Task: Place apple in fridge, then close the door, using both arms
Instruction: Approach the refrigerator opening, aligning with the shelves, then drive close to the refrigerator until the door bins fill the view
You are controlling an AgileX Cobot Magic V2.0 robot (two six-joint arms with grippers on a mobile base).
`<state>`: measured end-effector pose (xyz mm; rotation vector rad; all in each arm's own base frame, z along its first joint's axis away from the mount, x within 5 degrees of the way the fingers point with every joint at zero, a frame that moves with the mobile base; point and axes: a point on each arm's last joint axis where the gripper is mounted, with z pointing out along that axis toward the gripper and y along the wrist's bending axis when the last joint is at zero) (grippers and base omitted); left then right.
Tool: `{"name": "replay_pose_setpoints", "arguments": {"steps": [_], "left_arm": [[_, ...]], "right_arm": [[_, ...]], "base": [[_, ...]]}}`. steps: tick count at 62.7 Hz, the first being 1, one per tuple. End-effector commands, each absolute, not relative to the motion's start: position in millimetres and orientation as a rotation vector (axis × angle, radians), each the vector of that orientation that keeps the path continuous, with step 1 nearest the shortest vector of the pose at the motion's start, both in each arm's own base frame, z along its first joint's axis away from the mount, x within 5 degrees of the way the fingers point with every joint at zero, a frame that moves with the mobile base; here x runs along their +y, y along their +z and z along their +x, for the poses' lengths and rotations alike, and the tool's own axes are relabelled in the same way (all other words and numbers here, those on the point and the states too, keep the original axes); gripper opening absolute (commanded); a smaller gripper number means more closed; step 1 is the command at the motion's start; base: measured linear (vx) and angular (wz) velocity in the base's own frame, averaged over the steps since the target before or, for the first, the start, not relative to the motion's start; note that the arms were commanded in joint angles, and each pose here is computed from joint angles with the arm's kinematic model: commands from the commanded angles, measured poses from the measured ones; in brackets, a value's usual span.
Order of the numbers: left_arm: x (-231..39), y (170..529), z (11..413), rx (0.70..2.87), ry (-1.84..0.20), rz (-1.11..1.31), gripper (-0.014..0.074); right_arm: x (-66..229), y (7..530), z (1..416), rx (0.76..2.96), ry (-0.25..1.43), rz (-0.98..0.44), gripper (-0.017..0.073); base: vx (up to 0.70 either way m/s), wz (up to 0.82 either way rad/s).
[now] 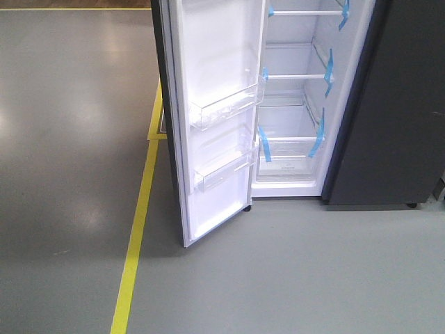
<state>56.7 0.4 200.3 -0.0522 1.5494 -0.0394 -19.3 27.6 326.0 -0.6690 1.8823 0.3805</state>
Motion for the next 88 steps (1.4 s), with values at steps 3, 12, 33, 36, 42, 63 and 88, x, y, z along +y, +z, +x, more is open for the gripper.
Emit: {"name": "replay_pose_setpoints", "arguments": {"steps": [3,12,33,36,42,63,88], "left_arm": [[0.8,200.8,56.0,1.48,-0.042,-0.058,-0.0006],[0.8,200.8,56.0,1.48,-0.042,-0.058,-0.0006],[0.8,200.8,56.0,1.48,-0.042,-0.058,-0.0006],[0.8,200.8,56.0,1.48,-0.042,-0.058,-0.0006],[0.8,200.8,56.0,1.48,-0.042,-0.058,-0.0006],[0.8,200.8,56.0,1.48,-0.042,-0.058,-0.0006],[0.8,200.8,56.0,1.48,-0.042,-0.058,-0.0006]], "right_arm": [[28.5,339.8,-17.1,1.804,0.392,-0.635,0.0356],[28.5,339.8,-17.1,1.804,0.392,-0.635,0.0356],[28.5,339.8,-17.1,1.804,0.392,-0.635,0.0356],[28.5,339.8,-17.1,1.804,0.392,-0.635,0.0356],[28.5,339.8,-17.1,1.804,0.392,-0.635,0.0356],[28.5,339.8,-17.1,1.804,0.392,-0.635,0.0356],[28.5,339.8,-17.1,1.804,0.392,-0.635,0.0356]], "base": [[0.11,0.0],[0.12,0.01],[0.13,0.03],[0.13,0.02],[0.13,0.02],[0.13,0.02],[0.14,-0.01]]}}
